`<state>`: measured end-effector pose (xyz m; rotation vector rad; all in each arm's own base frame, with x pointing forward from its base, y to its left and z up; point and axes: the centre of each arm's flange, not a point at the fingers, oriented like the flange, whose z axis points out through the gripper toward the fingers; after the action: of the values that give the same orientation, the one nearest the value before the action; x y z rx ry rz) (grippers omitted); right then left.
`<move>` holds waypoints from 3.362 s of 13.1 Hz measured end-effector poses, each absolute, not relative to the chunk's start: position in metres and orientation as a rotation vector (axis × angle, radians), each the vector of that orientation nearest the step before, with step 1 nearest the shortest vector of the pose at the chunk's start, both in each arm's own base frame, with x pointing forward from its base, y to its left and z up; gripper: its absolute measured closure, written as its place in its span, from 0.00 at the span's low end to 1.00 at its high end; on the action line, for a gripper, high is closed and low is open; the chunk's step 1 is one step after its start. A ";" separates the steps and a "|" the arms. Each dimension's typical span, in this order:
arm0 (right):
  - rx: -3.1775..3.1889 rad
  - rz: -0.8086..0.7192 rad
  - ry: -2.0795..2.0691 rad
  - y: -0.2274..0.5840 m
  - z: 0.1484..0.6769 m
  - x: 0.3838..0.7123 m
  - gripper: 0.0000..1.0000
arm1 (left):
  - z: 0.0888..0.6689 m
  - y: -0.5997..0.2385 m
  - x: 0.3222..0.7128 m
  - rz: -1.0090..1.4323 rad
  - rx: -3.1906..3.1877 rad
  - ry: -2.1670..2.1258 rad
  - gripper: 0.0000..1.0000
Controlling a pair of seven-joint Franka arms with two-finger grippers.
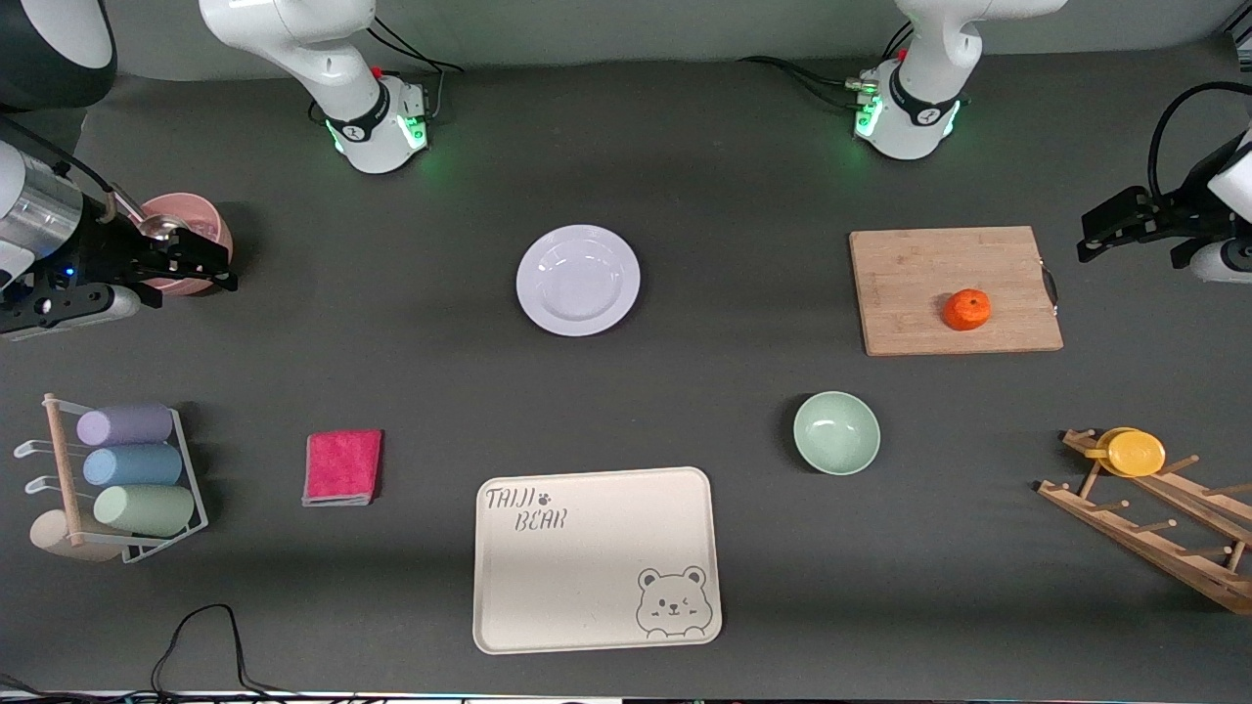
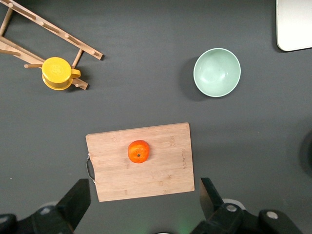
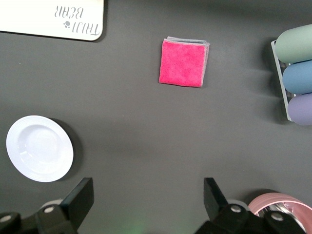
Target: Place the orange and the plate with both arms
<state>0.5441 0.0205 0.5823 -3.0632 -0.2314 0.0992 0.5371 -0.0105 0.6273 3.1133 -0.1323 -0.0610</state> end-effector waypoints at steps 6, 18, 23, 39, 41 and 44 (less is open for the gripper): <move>-3.062 0.113 -0.228 0.019 0.584 0.541 0.00 | 0.626 -0.010 0.537 -0.071 3.113 -0.132 0.00; -3.062 0.112 -0.221 0.016 0.586 0.540 0.00 | 0.622 0.015 0.425 -0.121 3.155 -0.083 0.00; -3.062 0.112 -0.226 0.018 0.586 0.540 0.00 | 0.559 0.015 0.428 -0.059 3.156 -0.088 0.00; -3.093 0.142 -0.289 0.036 0.579 0.541 0.00 | 0.231 0.023 0.408 0.064 3.157 -0.086 0.00; -3.091 0.150 -0.289 0.036 0.578 0.541 0.00 | 0.215 0.023 0.406 0.039 3.158 -0.087 0.00; -3.087 0.198 -0.289 0.036 0.575 0.538 0.00 | 0.201 0.023 0.403 -0.004 3.157 -0.085 0.00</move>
<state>0.5378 0.0358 0.5747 -3.0870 -0.2888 0.1979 0.4027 0.0232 0.2014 3.1569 -0.0854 -0.0042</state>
